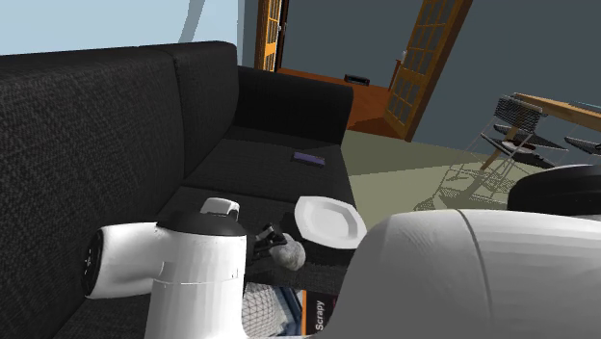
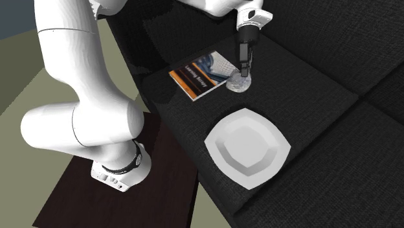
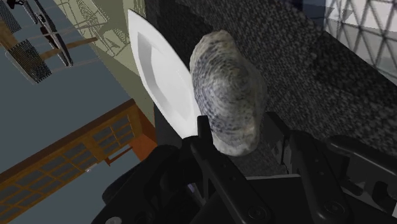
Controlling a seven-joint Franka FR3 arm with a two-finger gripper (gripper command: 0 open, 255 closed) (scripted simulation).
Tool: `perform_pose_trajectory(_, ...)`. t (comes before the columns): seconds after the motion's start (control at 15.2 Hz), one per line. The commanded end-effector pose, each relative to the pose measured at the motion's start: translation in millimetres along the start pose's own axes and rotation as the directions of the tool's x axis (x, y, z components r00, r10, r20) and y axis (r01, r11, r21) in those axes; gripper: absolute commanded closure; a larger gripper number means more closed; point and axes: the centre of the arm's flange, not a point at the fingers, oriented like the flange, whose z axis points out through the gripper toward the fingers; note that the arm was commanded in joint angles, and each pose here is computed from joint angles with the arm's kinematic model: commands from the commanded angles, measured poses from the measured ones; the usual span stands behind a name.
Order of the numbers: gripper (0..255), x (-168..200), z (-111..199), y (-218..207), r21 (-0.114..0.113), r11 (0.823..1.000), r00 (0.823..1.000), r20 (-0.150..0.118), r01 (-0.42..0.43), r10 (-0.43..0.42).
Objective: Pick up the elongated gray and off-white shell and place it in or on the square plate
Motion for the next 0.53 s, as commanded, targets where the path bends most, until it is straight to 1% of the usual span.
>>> perform_pose_trajectory(0.0,255,3,-6,9,0.000,1.000,1.000,0.000,0.000,0.000)
perform_pose_trajectory(0.46,255,15,-25,39,0.000,1.000,1.000,0.000,0.000,0.000)
